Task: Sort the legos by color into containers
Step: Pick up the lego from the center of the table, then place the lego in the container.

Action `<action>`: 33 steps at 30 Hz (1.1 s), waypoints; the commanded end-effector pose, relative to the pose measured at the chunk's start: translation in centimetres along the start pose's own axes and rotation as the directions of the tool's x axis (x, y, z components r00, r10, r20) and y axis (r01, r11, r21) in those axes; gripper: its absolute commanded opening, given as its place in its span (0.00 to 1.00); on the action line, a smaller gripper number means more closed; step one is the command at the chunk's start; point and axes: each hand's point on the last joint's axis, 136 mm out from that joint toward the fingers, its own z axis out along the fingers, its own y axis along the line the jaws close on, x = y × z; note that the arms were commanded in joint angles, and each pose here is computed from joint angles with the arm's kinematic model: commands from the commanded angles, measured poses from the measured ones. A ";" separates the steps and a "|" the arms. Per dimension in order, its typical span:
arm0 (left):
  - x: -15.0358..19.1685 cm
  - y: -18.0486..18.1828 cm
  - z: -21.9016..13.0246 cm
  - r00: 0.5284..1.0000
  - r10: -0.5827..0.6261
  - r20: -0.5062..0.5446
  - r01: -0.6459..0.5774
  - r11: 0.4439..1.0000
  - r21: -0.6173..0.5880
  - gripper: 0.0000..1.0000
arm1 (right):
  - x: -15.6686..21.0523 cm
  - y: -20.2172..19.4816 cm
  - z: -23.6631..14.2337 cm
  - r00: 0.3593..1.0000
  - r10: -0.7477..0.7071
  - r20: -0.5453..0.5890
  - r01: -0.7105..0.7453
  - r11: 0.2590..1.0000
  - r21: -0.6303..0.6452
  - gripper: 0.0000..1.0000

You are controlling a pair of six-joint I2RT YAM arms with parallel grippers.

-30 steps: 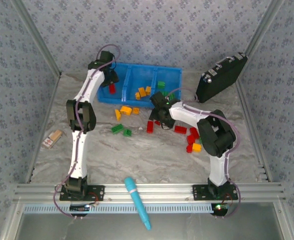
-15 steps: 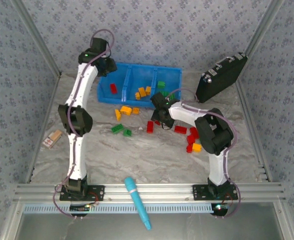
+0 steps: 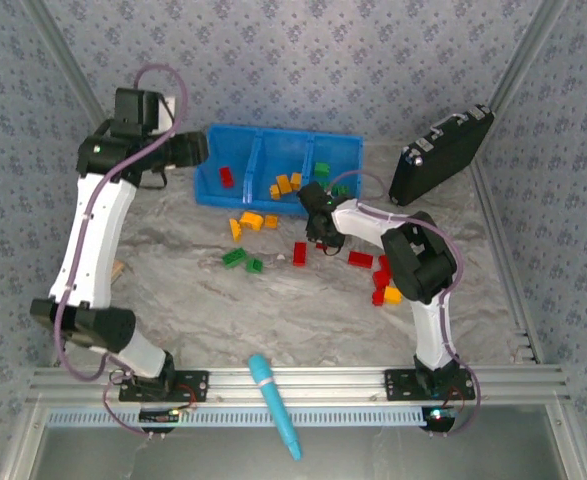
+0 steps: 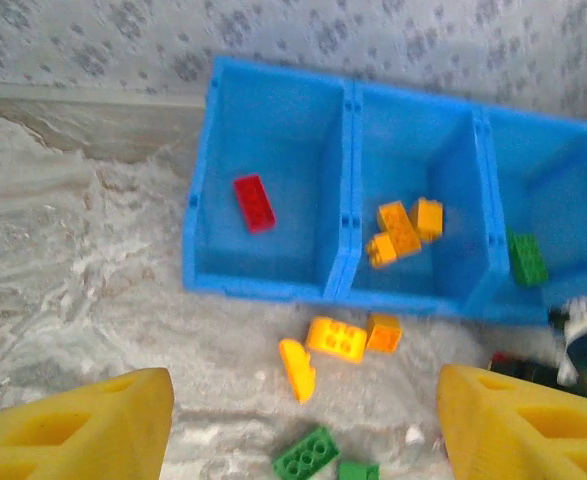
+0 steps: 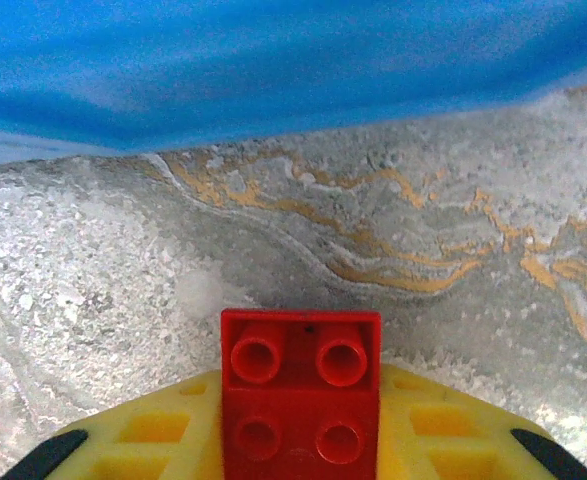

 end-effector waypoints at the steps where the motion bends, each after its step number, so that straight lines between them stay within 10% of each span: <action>1: 2.6 -0.4 0.3 0.997 0.075 -0.013 -0.075 0.996 0.041 0.68 | -0.3 -1.1 0.5 0.998 -0.066 0.006 0.065 0.996 0.059 0.31; 9: 13.0 2.8 1.7 0.974 0.072 -0.214 -0.080 0.996 -0.029 0.68 | -2.7 0.8 -4.0 0.968 -0.241 0.074 0.243 0.969 -0.031 0.24; 20: 24.9 3.1 6.0 0.897 -0.221 -0.384 0.226 0.974 -0.034 0.67 | -10.2 2.2 -12.0 0.875 -0.390 0.287 0.405 0.914 0.010 0.21; 33: 30.2 2.4 6.3 0.836 -0.361 -0.414 0.351 0.931 -0.103 0.68 | -17.7 3.2 -10.3 0.849 -0.331 0.411 0.354 0.935 0.022 0.20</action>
